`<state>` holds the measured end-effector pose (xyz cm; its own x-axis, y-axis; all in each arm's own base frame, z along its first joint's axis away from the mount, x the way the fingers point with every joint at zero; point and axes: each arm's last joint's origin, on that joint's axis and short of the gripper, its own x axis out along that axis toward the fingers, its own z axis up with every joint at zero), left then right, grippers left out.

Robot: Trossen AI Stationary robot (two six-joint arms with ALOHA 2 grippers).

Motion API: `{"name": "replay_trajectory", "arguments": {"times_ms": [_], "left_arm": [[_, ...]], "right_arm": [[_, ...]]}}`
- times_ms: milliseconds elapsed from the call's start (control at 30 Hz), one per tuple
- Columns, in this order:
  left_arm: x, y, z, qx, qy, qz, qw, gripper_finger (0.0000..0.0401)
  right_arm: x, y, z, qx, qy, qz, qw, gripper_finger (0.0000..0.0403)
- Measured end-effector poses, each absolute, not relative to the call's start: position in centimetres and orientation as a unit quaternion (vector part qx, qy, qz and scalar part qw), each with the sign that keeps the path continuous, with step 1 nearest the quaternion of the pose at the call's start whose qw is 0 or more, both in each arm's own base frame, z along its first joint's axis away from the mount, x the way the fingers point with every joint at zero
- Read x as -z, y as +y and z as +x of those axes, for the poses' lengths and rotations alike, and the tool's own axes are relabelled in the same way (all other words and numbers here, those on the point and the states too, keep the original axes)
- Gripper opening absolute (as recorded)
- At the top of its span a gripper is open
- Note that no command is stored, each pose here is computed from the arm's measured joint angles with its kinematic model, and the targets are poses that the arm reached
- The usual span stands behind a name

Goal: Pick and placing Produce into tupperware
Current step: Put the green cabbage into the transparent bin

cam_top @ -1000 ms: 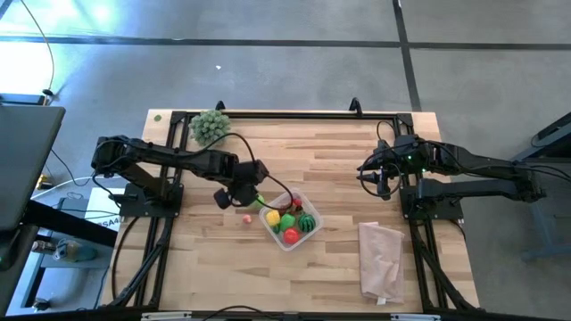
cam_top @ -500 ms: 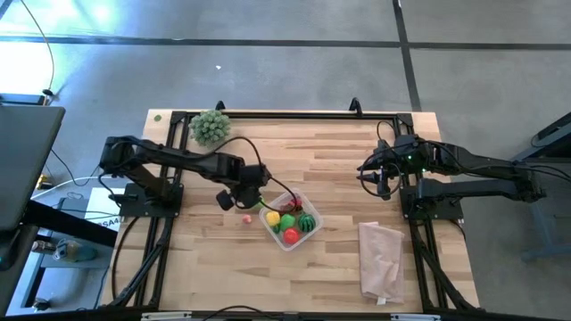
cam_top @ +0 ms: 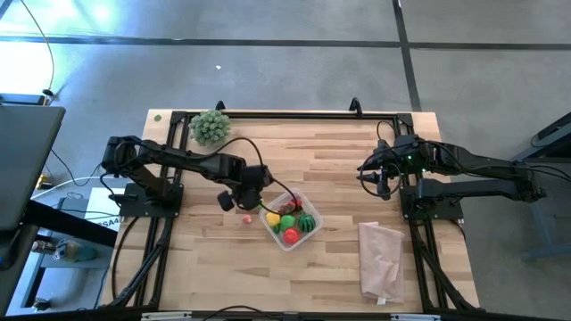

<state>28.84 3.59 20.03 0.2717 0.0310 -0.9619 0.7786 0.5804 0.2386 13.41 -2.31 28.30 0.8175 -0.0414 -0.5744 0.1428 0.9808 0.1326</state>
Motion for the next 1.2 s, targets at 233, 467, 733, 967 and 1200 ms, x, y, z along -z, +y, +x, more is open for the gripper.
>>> {"name": "replay_trajectory", "arguments": {"times_ms": [233,467,733,967,1200], "left_arm": [[-19.8,3.5,28.9,0.283,0.535,0.374,0.703,0.0178],[-18.1,3.6,29.6,0.296,0.550,0.365,0.690,0.0195],[-17.3,3.6,29.9,0.312,0.550,0.367,0.682,0.0203],[-17.3,3.6,29.9,0.324,0.542,0.374,0.679,0.0225],[-16.0,3.6,30.4,0.330,0.550,0.368,0.673,0.0227]], "right_arm": [[-28.3,-2.3,13.4,0.048,0.298,0.085,0.949,0.0129],[-28.3,-2.3,13.4,0.048,0.298,0.085,0.950,0.0129],[-28.3,-2.3,13.4,0.048,0.298,0.085,0.949,0.0129],[-28.3,-2.3,13.4,0.048,0.298,0.085,0.949,0.0129],[-28.3,-2.3,13.4,0.048,0.298,0.085,0.949,0.0129]]}}
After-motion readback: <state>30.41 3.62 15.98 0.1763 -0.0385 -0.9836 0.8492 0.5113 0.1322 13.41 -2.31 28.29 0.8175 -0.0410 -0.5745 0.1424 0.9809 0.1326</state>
